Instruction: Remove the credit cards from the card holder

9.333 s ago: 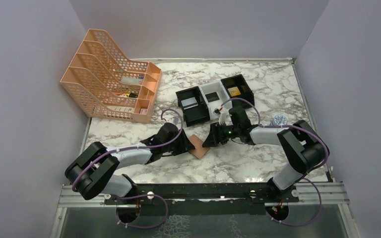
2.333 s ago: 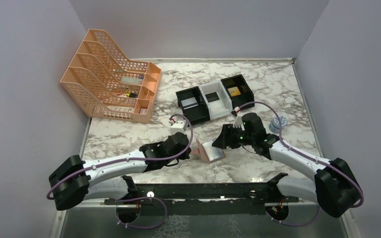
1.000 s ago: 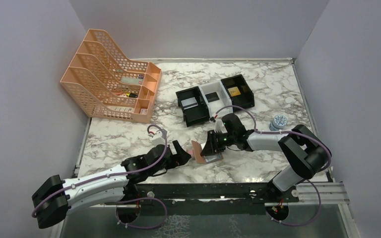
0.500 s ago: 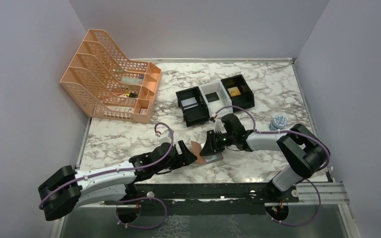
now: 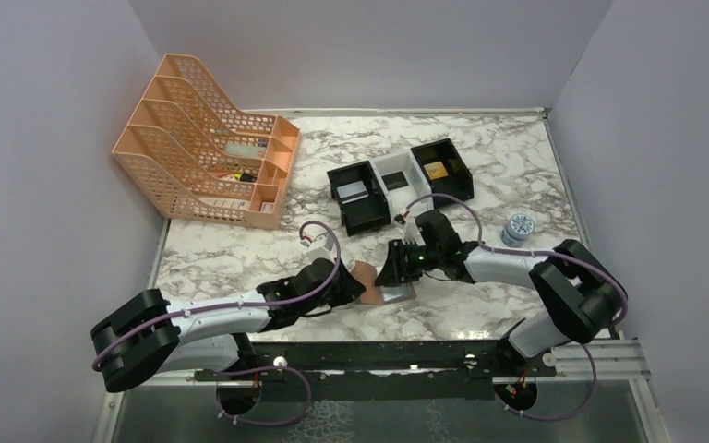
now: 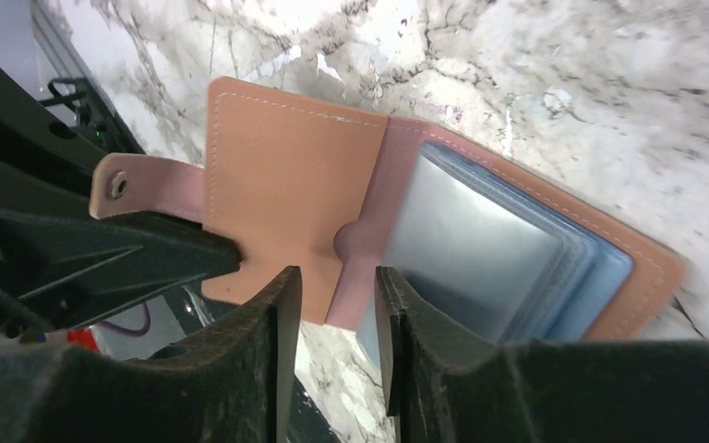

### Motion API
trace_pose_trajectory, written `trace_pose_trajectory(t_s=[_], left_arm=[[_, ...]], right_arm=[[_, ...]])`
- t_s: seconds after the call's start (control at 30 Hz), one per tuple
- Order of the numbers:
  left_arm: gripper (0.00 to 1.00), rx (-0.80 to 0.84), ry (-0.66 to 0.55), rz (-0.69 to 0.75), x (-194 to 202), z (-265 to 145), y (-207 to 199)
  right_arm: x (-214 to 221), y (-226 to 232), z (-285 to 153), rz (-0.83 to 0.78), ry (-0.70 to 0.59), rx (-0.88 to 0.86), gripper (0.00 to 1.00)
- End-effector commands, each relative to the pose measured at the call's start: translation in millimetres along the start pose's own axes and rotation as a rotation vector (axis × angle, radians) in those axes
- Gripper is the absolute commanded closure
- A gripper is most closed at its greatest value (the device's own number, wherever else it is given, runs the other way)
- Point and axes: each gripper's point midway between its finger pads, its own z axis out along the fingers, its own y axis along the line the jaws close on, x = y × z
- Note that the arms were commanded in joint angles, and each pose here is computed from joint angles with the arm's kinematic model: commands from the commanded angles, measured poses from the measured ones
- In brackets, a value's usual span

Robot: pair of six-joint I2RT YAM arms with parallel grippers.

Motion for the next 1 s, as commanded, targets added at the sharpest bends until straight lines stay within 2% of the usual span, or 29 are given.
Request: trace_pose_trajectory(t_s=[0.0, 0.1, 0.23, 0.57, 0.97], left_arm=[[0.9, -0.02, -0.08, -0.007, -15.6, -1.5, 5.4], [0.97, -0.025, -0.086, 0.01, -17.0, -1.8, 6.7], [0.99, -0.042, -0.079, 0.034, -17.3, -0.8, 7.6], [1.0, -0.071, -0.045, 0.057, -9.9, 4.3, 14.3], [1.0, -0.132, -0.028, 0.076, -6.2, 7.0, 26.4]], right_arm=[[-22.2, -3.7, -20.1, -0.047, -0.101, 0.123, 0.62], [-31.9, -10.8, -33.0, -0.064, -0.155, 0.208, 0.57], [-32.8, -22.5, -42.3, -0.064, -0.178, 0.289, 0.53], [-10.8, -20.8, -25.3, -0.022, -0.082, 0.206, 0.52], [-0.9, -31.5, -27.7, 0.016, -0.064, 0.255, 0.52]])
